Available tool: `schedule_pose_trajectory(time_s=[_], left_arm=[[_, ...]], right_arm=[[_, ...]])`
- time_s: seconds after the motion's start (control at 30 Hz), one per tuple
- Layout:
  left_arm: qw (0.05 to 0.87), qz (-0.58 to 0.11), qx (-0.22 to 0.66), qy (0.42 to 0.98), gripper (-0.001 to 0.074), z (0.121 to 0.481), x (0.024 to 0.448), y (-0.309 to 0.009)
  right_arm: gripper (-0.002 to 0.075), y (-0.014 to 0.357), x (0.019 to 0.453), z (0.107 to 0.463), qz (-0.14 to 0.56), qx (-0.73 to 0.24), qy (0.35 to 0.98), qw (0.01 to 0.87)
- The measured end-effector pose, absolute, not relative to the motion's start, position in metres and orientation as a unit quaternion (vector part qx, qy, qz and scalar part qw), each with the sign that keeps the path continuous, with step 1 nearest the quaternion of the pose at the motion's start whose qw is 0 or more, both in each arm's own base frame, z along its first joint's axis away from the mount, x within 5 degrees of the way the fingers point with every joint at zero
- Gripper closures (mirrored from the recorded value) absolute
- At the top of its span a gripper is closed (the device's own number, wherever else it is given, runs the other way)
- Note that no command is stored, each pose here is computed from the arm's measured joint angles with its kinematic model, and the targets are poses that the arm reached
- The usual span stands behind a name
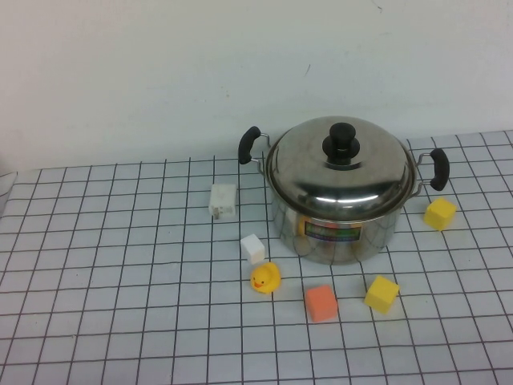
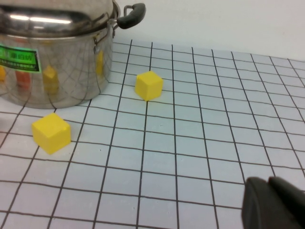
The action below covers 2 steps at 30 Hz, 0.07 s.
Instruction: Cover the pot
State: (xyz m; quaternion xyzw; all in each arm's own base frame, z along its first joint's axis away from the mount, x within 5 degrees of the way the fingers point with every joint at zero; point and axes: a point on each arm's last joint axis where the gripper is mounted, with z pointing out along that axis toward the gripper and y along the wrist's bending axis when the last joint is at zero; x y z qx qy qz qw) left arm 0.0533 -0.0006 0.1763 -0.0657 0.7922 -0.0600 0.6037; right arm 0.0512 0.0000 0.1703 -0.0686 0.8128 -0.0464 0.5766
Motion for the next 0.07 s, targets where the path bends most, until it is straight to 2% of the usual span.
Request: schedule_pose_trajectory(time_s=[0.07], left_arm=[[0.604,-0.060,-0.066,0.792,0.0736,0.1763,0.0533,-0.0006]], right_arm=[[0.0717,0.0000,0.0512,0.1703,-0.046,-0.069,0.813,0.577]])
